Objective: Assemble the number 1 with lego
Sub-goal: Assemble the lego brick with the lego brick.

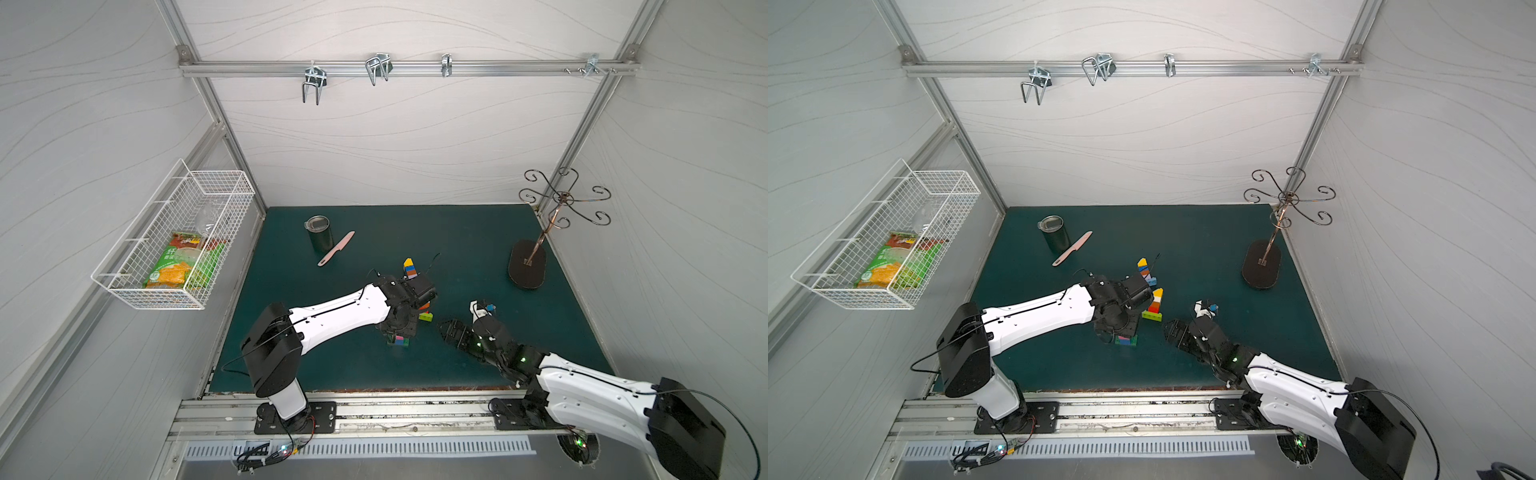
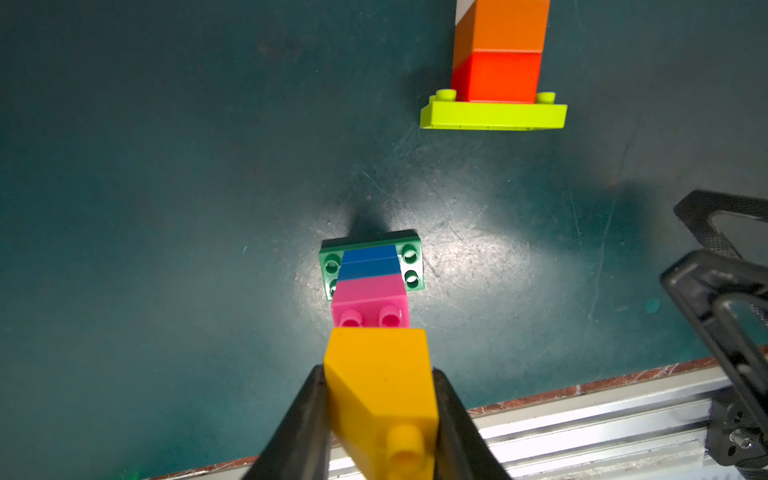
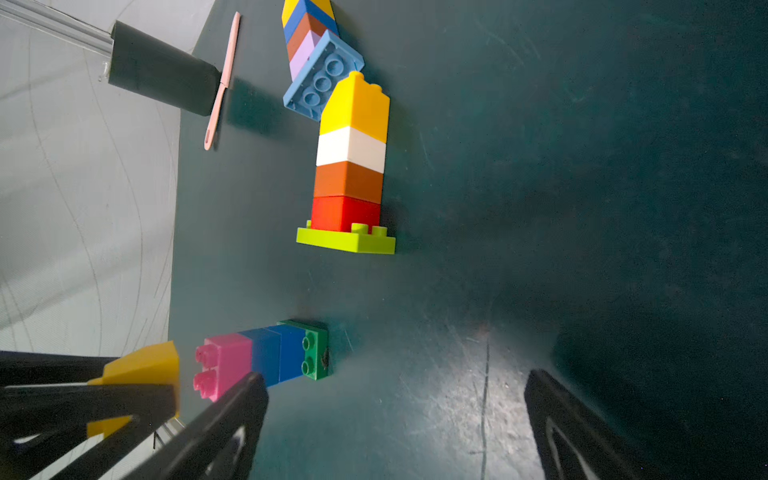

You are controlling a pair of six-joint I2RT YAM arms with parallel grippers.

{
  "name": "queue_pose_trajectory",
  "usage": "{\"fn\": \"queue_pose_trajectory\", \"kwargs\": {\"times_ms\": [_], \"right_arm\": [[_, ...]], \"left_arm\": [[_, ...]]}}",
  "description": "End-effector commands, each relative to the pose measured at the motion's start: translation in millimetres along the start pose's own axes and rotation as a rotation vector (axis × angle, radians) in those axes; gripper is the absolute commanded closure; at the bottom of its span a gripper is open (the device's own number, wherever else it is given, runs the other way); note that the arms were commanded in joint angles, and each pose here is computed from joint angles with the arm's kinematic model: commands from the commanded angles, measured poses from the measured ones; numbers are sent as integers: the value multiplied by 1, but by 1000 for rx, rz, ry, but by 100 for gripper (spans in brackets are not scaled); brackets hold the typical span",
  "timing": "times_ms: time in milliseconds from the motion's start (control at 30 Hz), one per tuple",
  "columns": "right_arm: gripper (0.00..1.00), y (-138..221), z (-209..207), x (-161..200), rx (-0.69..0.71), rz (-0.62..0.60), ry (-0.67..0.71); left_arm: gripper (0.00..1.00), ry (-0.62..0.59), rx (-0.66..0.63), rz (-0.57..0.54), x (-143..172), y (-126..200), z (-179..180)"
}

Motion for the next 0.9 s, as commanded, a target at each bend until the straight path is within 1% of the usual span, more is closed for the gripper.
{"fn": "queue_pose_trajectory", "kwargs": {"times_ms": [0,633,867], "right_arm": [[1,-1,2,-3,-12,-8,0],[1,-2,3,-3,-17,-4,0],[1,-1,2,-3,-18,-4,-1]], "left_arm": [[90,23,-16,-15,-5,-1,-3],[90,51,-48,9,-2,-12,-6],[91,50,-68,29,-1,-21,-7]]}}
Point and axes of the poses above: each gripper's point midway between its finger pads, its own y axis back along the fingers, its own z axis along the line the jaws close on, x = y × z, the point moved 7 cm from there along y, back along the fingers, and after that the axes turned 12 degrees about y, right-handed, at the moved point
